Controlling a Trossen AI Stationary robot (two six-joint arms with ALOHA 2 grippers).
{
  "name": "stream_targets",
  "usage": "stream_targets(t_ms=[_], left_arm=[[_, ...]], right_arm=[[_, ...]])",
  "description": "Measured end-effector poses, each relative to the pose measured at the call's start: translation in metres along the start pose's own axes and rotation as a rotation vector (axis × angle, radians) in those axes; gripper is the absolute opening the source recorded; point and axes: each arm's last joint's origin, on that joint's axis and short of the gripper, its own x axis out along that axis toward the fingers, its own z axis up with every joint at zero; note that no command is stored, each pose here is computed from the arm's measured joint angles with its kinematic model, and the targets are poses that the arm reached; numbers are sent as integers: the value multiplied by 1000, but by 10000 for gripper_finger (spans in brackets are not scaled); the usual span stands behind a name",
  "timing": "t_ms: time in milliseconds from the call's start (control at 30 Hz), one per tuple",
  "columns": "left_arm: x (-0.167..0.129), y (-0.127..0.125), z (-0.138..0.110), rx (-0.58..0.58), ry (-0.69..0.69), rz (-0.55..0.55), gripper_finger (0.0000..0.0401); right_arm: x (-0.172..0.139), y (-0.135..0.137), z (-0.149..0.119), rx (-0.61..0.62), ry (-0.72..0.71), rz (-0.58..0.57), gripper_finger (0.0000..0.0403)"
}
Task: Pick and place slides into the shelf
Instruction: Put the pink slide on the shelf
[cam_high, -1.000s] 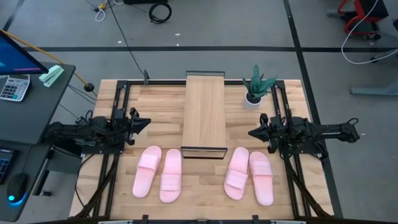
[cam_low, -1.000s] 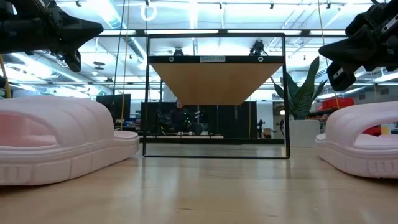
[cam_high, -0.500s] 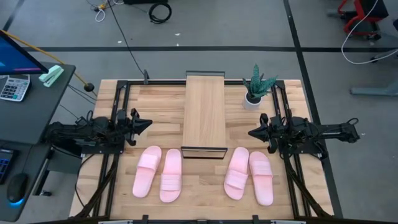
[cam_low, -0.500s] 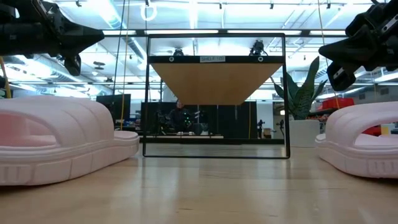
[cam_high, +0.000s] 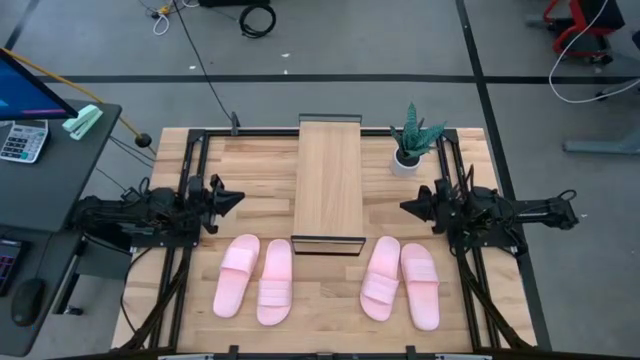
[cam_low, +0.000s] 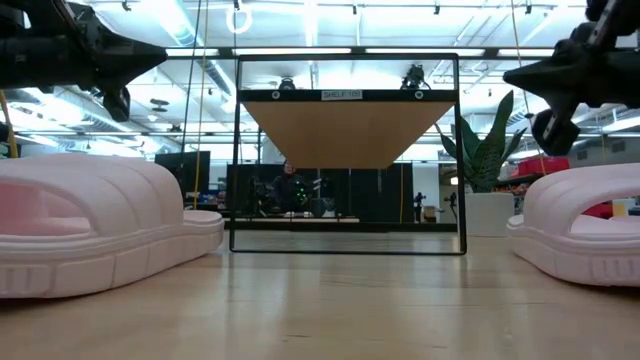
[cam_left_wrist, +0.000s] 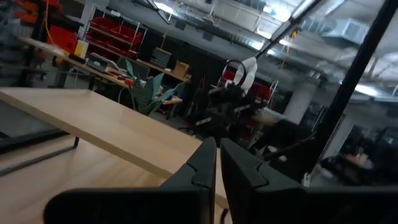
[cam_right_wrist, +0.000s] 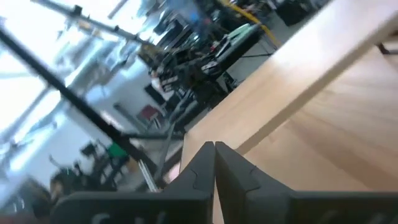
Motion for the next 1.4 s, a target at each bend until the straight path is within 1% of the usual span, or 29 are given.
stream_targets(t_ms=[67,233,333,400,433,500,633,733,900,1067,1200,1400], left_arm=[[0,1,0,-37,-12,32,31],[0,4,2,-55,-55,121,28],[0,4,2,-71,-60,126,32],[0,3,3,-102,-70,122,39],[0,3,4,-120,-81,119,43],[0,2,8,-116,-93,122,51],[0,-8,30,-36,-140,108,69],[4,-15,45,11,-138,127,80],[18,-31,71,50,-132,136,95],[39,-47,95,62,-111,144,108],[59,-61,111,134,-88,149,113],[86,-80,131,198,-56,88,111]], right_arm=[[0,-1,1,34,-21,-19,18],[0,-2,2,52,-75,-66,18],[0,-3,3,81,-101,-87,18],[0,-2,3,95,-109,-89,18],[0,-2,4,95,-113,-89,18],[-1,3,9,80,-128,-76,18],[-5,20,27,26,-194,-32,18],[-8,36,43,-25,-229,-14,18],[-4,61,67,-123,-240,-16,18],[9,85,87,-231,-224,-41,18],[23,103,102,-326,-211,-58,18],[44,127,122,-398,-193,-53,18]])
